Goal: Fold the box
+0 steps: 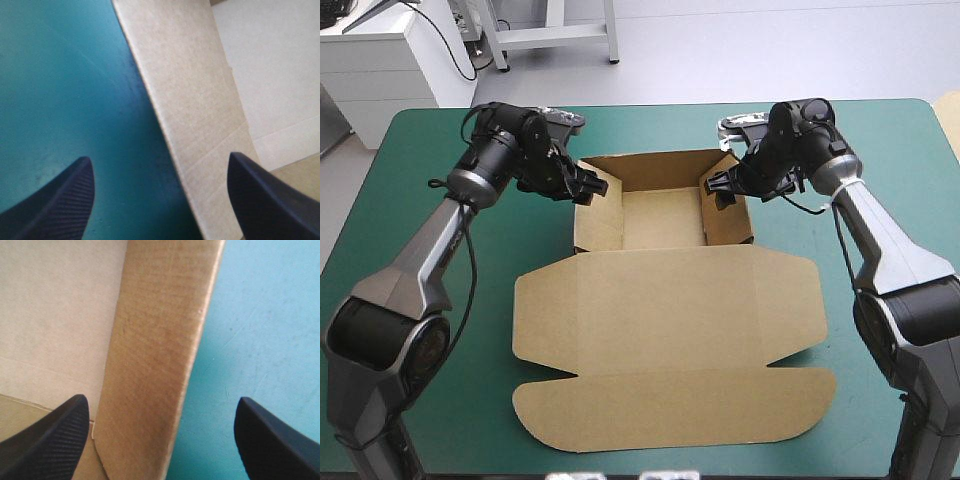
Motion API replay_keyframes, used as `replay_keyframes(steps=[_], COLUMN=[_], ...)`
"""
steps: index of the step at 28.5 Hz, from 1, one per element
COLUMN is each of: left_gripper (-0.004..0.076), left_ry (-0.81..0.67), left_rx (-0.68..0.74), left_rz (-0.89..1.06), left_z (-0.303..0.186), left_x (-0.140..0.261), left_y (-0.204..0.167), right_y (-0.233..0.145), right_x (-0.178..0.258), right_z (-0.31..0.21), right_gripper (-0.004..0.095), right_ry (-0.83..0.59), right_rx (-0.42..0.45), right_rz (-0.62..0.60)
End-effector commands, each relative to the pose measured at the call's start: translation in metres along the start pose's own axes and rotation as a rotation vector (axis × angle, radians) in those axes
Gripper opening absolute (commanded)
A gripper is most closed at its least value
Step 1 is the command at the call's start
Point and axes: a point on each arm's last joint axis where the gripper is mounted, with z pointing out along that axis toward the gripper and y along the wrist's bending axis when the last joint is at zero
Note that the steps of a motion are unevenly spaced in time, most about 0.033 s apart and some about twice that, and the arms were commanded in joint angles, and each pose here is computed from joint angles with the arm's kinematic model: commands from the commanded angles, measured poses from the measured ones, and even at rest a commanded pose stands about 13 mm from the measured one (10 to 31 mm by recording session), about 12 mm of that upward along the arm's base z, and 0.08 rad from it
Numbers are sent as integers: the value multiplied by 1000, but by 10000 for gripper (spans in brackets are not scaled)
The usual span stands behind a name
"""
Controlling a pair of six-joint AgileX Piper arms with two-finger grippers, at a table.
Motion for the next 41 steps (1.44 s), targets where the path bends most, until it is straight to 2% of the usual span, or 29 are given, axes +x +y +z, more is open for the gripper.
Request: replay_keyframes(steps=[1,4,6,12,13,17,22,29,32,36,41], left_gripper=[529,509,443,22,-3,-8,-8,-8,-8,-8,-8], left_ry=[-145,-235,-303,-418,-420,-397,-283,-109,-54,-47,-130], left_rx=[-30,-22,-13,-30,-36,-72,-83,-3,72,150,135], left_rz=[8,53,91,150,157,228,230,194,151,128,136], left_z=[-78,-119,-149,-207,-212,-218,-193,-143,-124,-116,-127], left_x=[7,18,29,71,79,117,166,236,262,289,302], left_y=[2,2,1,4,4,8,12,10,4,-1,1], right_y=[9,12,13,15,15,15,15,15,14,11,6], right_x=[1,3,5,10,10,9,8,6,5,-1,-12], right_z=[-66,-89,-102,-118,-118,-117,-118,-117,-114,-91,-44], right_gripper=[740,740,740,740,740,736,736,736,736,736,736], right_ry=[-156,-211,-246,-281,-281,-279,-289,-314,-312,-250,-172], right_rx=[-5,-3,-3,-1,-1,1,3,5,5,4,4], right_rz=[-49,-75,-82,-100,-100,-100,-100,-102,-101,-91,-79])
